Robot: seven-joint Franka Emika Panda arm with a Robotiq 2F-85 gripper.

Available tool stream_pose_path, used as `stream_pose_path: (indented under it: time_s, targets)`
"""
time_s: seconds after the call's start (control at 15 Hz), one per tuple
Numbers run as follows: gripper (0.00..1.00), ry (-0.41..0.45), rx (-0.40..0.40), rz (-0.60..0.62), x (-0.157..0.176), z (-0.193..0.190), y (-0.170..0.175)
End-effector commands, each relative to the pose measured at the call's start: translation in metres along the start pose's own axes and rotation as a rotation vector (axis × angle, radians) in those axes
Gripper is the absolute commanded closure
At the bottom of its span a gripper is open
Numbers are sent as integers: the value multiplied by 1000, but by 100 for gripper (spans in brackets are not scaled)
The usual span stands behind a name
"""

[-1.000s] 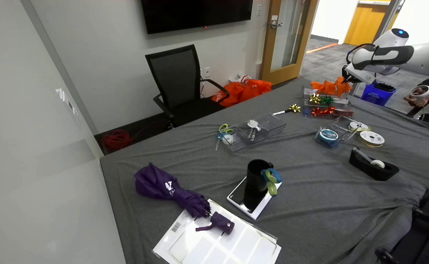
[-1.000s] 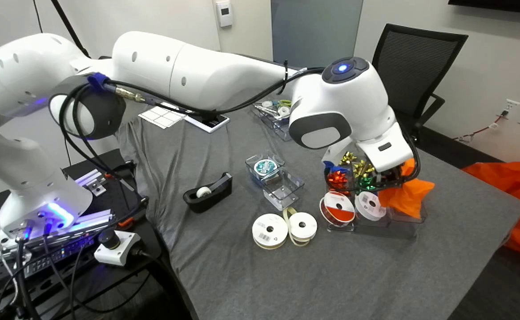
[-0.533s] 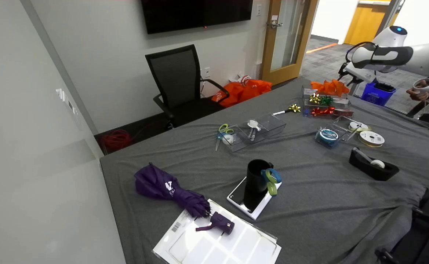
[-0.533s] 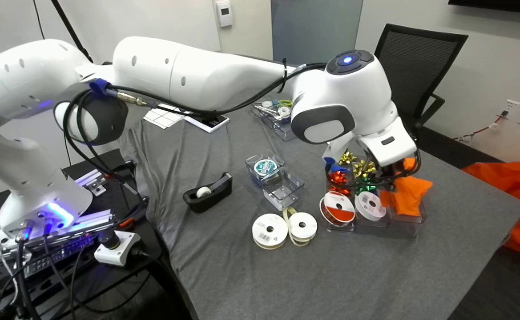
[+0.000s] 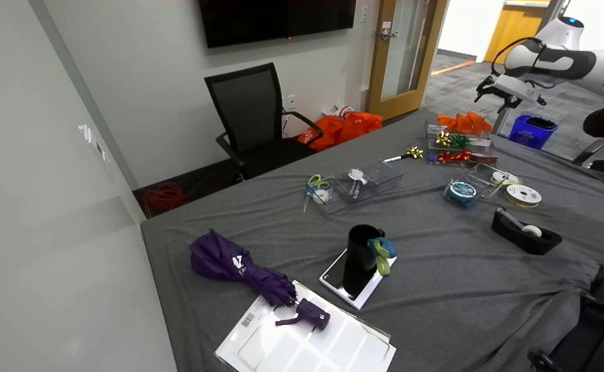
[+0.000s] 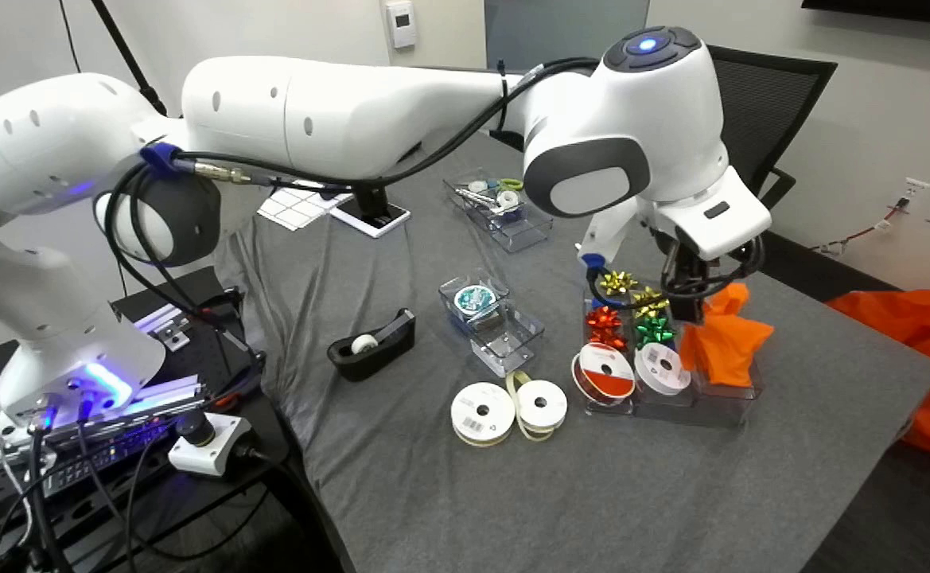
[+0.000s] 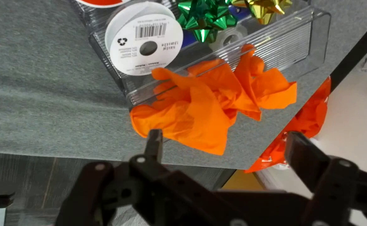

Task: Remove the orange glove from the container on the left and put it in the container on the right.

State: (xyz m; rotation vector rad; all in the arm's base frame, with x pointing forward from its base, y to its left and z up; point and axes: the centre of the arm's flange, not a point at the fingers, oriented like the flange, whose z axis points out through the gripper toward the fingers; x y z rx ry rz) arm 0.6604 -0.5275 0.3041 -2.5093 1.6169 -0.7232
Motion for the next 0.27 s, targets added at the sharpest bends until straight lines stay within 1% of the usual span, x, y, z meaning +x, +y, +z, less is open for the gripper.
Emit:
stream_pose_path:
  time_s: [0.0,0.2]
  targets:
    - [0,-67,-38,-113,-4,-26,19]
    - [0,-106,-78,-174,-9,-30,30]
